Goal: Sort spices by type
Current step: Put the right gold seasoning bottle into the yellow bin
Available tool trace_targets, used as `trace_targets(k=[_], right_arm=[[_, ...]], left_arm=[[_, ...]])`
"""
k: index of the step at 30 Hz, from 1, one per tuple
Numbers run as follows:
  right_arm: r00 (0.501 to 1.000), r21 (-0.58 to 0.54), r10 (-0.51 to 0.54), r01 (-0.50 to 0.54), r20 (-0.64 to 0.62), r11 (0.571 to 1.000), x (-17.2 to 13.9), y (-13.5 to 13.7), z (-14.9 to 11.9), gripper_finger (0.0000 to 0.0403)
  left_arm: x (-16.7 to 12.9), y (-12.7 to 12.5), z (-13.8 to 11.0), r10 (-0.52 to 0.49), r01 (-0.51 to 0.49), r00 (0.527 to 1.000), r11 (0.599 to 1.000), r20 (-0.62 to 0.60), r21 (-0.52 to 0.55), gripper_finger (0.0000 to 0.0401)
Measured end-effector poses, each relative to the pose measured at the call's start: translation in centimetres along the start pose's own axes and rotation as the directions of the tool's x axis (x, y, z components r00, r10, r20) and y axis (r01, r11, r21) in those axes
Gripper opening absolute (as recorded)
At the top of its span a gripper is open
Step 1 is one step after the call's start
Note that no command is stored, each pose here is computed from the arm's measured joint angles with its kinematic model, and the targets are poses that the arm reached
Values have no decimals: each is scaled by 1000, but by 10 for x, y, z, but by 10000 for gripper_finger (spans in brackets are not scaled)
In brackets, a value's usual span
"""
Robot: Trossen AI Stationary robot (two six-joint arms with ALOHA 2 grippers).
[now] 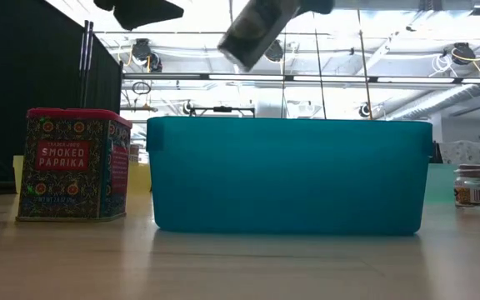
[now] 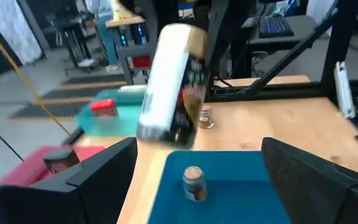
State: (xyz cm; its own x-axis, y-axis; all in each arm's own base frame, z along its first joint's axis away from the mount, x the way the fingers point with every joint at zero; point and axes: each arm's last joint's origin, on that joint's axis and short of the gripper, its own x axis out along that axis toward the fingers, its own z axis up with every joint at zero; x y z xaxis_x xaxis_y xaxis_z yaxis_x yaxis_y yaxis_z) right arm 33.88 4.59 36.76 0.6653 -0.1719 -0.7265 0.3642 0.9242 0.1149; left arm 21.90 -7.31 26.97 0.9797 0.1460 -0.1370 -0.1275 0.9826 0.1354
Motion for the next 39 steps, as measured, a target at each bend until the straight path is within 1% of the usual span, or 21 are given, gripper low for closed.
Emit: trace_targets(k=[4, 6, 12, 16, 20, 25, 28, 34, 39], right_arm=[[1000, -47, 20, -20, 3, 999, 13, 4, 8, 247], [1000, -62, 14, -14, -1, 998, 16, 5, 9, 247], [1000, -80, 19, -18, 6, 997, 18, 7, 12, 247], [1000, -82, 23, -22, 15, 996, 17, 7, 13, 247], [999, -84, 26, -24, 21, 996, 17, 8, 13, 247], [999, -84, 27, -25, 22, 996, 17, 8, 13, 247], [999, -84, 28, -26, 22, 996, 17, 8, 13, 247], [999, -96, 34, -31, 29, 995, 17, 8, 14, 247], [999, -101, 35, -31, 34, 994, 17, 8, 15, 247]], left_arm=[[11, -6, -3, 6, -9, 1000, 992, 27, 127, 350], [19, -6, -5, 19, -25, 999, 987, 36, 159, 350], [40, 4, -17, 87, -89, 996, 985, 20, 147, 350], [52, 11, -23, 49, -51, 999, 991, 19, 126, 350], [61, 16, -29, 62, -64, 998, 991, 19, 118, 350], [68, 18, -32, 49, -52, 998, 992, 32, 111, 349], [69, 17, -32, 48, -52, 998, 993, 38, 109, 336], [69, 17, -33, 47, -51, 998, 992, 36, 114, 281], [69, 17, -33, 48, -51, 998, 992, 35, 113, 280]])
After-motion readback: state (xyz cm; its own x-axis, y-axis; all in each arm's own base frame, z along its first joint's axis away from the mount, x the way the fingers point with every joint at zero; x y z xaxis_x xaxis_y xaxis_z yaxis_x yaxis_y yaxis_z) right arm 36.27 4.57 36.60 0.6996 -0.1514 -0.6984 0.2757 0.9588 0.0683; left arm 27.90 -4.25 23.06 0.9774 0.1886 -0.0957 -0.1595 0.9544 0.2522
